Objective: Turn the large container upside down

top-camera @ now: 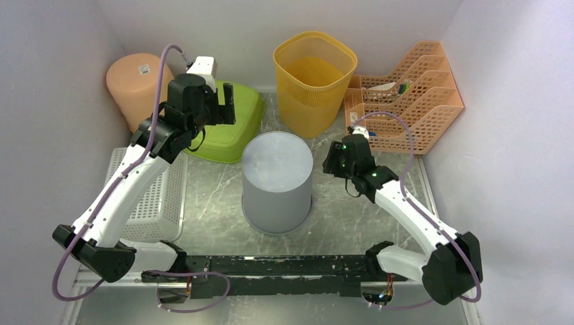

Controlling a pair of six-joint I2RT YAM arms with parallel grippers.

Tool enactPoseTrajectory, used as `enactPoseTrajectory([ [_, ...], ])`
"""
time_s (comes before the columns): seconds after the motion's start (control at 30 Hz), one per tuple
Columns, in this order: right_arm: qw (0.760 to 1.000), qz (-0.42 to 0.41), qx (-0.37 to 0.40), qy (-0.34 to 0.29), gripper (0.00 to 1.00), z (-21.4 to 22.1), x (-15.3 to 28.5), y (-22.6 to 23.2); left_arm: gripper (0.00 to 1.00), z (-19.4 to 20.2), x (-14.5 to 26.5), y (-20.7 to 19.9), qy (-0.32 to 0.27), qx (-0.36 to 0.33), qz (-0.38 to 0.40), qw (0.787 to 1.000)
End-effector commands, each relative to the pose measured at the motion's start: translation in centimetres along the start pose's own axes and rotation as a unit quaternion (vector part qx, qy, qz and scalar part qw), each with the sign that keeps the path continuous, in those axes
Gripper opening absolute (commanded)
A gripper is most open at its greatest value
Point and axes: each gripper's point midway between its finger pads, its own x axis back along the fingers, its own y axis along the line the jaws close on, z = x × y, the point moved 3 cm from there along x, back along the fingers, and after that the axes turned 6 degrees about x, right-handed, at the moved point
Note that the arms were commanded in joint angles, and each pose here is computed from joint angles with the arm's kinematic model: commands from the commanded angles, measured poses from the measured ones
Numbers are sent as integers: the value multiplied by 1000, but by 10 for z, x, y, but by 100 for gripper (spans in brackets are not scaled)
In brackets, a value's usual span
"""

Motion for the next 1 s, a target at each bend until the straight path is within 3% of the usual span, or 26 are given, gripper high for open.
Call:
enactPoseTrajectory([
  [0.0, 998, 59, 25, -5, 54, 11, 14, -20, 99, -26, 6, -13, -24, -1, 31, 999],
  [0.37, 994, -22, 70, 82, 54, 90, -29, 48, 100, -31, 13, -33, -16, -11, 97, 995],
  [0.83, 977, -167, 100, 83, 53, 96, -75, 195, 100, -34, 26, -36, -34, -7, 122, 992],
  [0.97, 974, -184, 103, 86, 53, 102, -83, 214, 100, -31, 25, -34, -32, -9, 117, 993],
])
